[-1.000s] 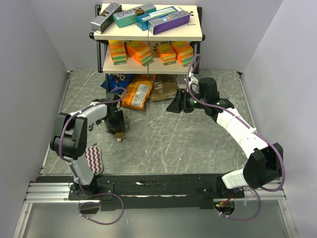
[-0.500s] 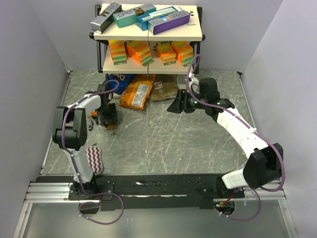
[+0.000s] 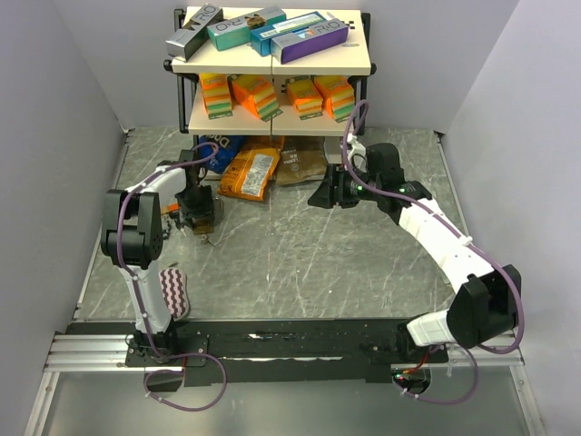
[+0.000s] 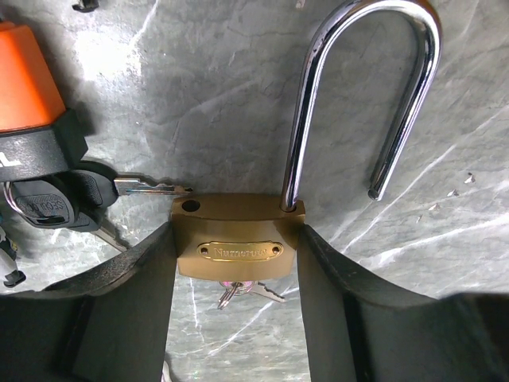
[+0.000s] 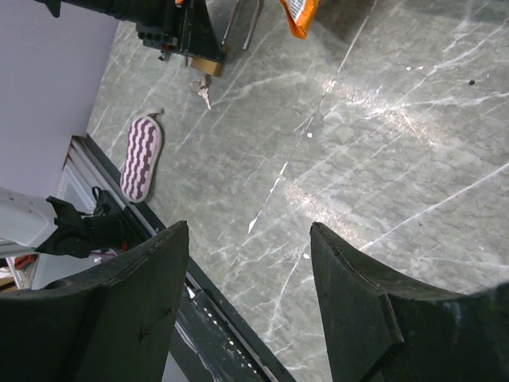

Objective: Unlock with the key

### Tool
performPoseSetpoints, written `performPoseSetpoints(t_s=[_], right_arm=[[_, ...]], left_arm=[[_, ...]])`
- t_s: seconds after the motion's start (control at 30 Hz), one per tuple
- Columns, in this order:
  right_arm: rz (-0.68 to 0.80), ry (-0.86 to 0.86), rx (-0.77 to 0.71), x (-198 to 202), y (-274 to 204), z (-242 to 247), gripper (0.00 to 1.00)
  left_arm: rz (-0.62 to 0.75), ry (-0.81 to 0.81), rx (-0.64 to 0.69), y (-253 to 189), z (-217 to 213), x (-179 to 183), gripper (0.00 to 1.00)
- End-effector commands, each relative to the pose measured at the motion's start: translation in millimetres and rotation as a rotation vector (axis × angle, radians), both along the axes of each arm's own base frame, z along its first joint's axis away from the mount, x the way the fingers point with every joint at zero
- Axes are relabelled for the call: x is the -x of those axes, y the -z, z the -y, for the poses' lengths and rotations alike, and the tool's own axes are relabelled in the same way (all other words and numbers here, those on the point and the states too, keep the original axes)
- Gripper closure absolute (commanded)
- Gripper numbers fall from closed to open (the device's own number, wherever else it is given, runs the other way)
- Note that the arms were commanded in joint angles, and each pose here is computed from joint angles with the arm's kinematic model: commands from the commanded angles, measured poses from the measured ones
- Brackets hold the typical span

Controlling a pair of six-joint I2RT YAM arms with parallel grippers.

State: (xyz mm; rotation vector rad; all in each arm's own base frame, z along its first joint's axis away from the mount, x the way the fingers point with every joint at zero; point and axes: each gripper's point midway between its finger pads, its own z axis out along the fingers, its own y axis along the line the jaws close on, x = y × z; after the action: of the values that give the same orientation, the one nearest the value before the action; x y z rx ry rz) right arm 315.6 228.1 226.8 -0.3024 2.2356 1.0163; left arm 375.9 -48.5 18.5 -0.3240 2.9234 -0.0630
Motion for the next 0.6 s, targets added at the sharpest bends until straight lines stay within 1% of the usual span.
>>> performPoseSetpoints(t_s=[0.0,0.07,0.1,0.2,0.3,0.37,0.47,0.57], right_arm=[[0.102,0.024,-0.016,-2,-35,8,0.31],[0.104,0.028,-0.012,-2,-35,10,0.31],[0.106,0.033,-0.01,-3,-35,11,0.31],[0.109,0.042,-0.007,-4,-35,14,0.31],[0.116,0.051,-0.004,-3,-37,18,0.31],[0.122,0.061,0.0,-2,-38,20,0.3],[0.137,0.081,0.014,-2,-40,27,0.3],[0.129,0.121,0.0,-3,-43,38,0.3]], left_arm=[[0.082,-0.035,-0.045,10,-13,-24,0.45],[0.1,-0.037,-0.038,2,-12,-27,0.38],[0.106,-0.036,-0.036,-1,-11,-28,0.32],[0.14,-0.033,-0.014,-13,-8,-32,0.25],[0.16,-0.03,-0.001,-24,-5,-35,0.22],[0.18,-0.028,0.004,-33,-4,-38,0.14],[0.226,-0.023,0.014,-50,-2,-43,0.11],[0.285,0.0,0.059,-72,6,-45,0.1]])
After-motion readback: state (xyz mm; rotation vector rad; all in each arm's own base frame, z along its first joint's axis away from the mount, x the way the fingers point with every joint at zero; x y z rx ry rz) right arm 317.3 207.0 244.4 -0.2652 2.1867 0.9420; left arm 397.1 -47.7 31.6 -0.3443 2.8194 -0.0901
